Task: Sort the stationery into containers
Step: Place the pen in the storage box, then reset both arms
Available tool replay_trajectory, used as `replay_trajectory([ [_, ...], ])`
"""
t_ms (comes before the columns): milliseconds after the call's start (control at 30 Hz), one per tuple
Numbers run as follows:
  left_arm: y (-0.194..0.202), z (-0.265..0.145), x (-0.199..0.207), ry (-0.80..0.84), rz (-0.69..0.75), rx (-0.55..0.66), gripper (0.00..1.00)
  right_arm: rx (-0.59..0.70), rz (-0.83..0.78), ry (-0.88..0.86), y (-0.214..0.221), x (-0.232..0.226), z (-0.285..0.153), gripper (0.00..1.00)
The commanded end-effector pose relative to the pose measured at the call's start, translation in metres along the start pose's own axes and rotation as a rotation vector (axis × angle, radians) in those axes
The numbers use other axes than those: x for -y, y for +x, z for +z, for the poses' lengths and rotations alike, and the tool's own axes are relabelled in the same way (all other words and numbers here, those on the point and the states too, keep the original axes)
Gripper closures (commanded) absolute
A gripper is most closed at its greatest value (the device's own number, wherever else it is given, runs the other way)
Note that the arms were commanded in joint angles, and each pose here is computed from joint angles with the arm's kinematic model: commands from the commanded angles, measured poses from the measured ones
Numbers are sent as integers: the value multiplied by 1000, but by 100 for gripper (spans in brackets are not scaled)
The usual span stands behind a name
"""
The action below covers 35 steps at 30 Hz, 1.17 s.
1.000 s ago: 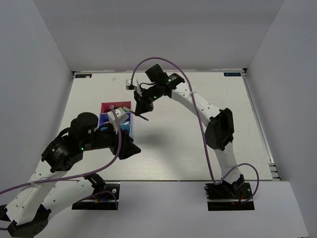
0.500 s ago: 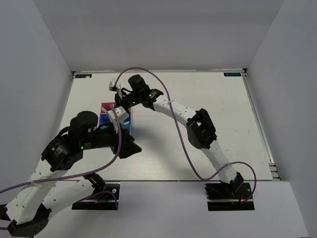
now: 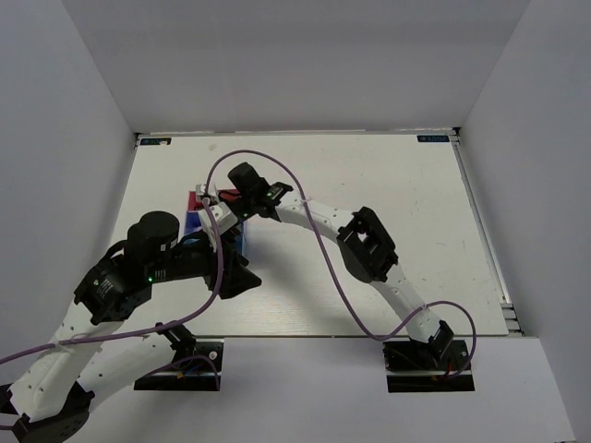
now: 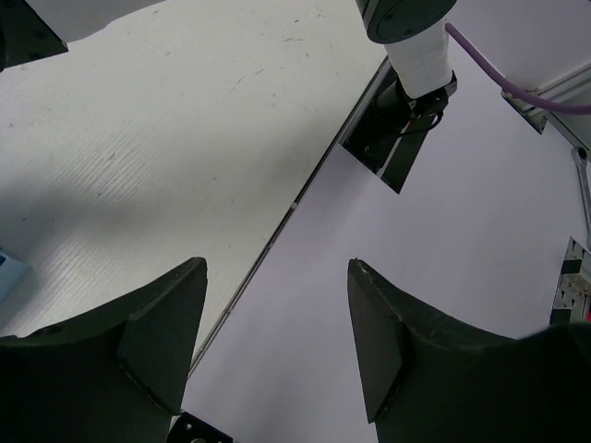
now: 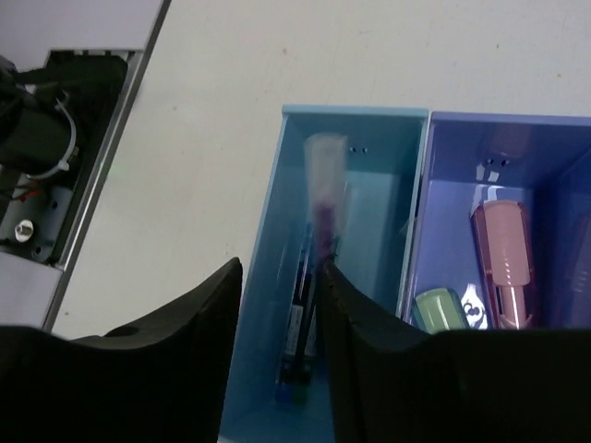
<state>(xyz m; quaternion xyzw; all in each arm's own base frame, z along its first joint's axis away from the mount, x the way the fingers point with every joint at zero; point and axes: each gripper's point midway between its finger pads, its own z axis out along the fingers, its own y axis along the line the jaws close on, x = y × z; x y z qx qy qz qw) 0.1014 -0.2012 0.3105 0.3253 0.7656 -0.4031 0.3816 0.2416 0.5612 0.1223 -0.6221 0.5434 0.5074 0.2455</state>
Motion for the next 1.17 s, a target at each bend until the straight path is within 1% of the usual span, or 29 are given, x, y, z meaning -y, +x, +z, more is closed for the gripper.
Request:
replay_trajectory([
  [0, 4, -1, -2, -6, 11, -6, 28, 5, -112, -1, -30, -19, -18, 56],
  [133, 3, -1, -2, -11, 3, -7, 28, 25, -139, 20, -46, -22, -26, 47],
  [167, 2, -3, -1, -14, 3, -3, 28, 28, -147, 28, -52, -23, -28, 46],
  [233, -2, -3, -3, -31, -1, 2, 31, 46, -167, 44, -67, -26, -38, 46],
  [267, -3, -6, -3, -41, -2, 5, 40, 48, -154, 52, -71, -29, -41, 57],
  [300, -4, -7, -4, -49, -4, 6, 47, 67, -173, 95, -87, -29, -53, 67],
  [333, -8, -9, -6, -68, -3, 15, 56, 74, -121, 121, -92, -30, -58, 80],
  [367, -6, -10, -8, -83, -11, 10, 65, 63, -102, 214, -96, -18, -67, 100],
  [400, -6, -9, -10, -93, -16, 5, 81, 50, -72, 272, -99, -14, -75, 100],
  [433, -6, -10, -16, -131, -23, 5, 85, 45, -31, 408, -108, -3, -95, 100],
  [467, -3, -9, -19, -147, -31, -3, 87, -8, 15, 524, -99, 9, -111, 100],
  [500, -2, -8, -22, -157, -35, -7, 90, -30, 46, 586, -93, 17, -126, 100],
  [533, -2, -5, -26, -175, -45, -2, 90, -40, 73, 676, -100, 8, -154, 100],
  [567, 2, -2, -29, -181, -53, -6, 89, -102, 119, 770, -71, 19, -173, 100],
  [600, 6, 2, -33, -189, -64, -17, 67, -106, 117, 809, -69, -2, -198, 73],
  [633, 7, 4, -35, -195, -72, -12, 49, -146, 114, 853, -57, -5, -214, 64],
  [667, 14, 8, -40, -213, -89, -26, 31, -217, 158, 902, -24, -3, -230, 54],
  [700, 15, 9, -44, -231, -96, -24, 9, -221, 149, 973, -22, -23, -258, 46],
  [733, 15, 11, -47, -238, -97, -21, 0, -281, 155, 978, 2, -31, -263, 38],
  [767, 16, 12, -50, -250, -99, -21, 0, -296, 157, 1042, 8, -33, -282, 33],
  [800, 24, 18, -54, -254, -106, -39, 0, -294, 160, 1100, 19, -57, -304, 29],
  [833, 27, 22, -57, -259, -108, -47, 0, -283, 157, 1117, 22, -63, -310, 26],
  [867, 33, 26, -59, -255, -114, -62, 0, -279, 155, 1177, 25, -66, -324, 23],
  [900, 36, 32, -61, -249, -114, -63, 0, -191, 112, 1232, 6, -88, -347, 19],
  [933, 43, 39, -66, -253, -124, -86, 0, -267, 138, 1233, 46, -91, -344, 17],
  [967, 44, 43, -65, -238, -131, -93, 0, -220, 119, 1273, 40, -100, -355, 17],
  [1000, 41, 49, -65, -226, -126, -75, 0, -241, 129, 1277, 61, -110, -359, 17],
  [1033, 46, 55, -66, -220, -140, -98, 0, -236, 143, 1293, 66, -113, -363, 17],
  [1133, 48, 73, -69, -201, -143, -117, 0, -192, 189, 1336, 87, -128, -375, 11],
])
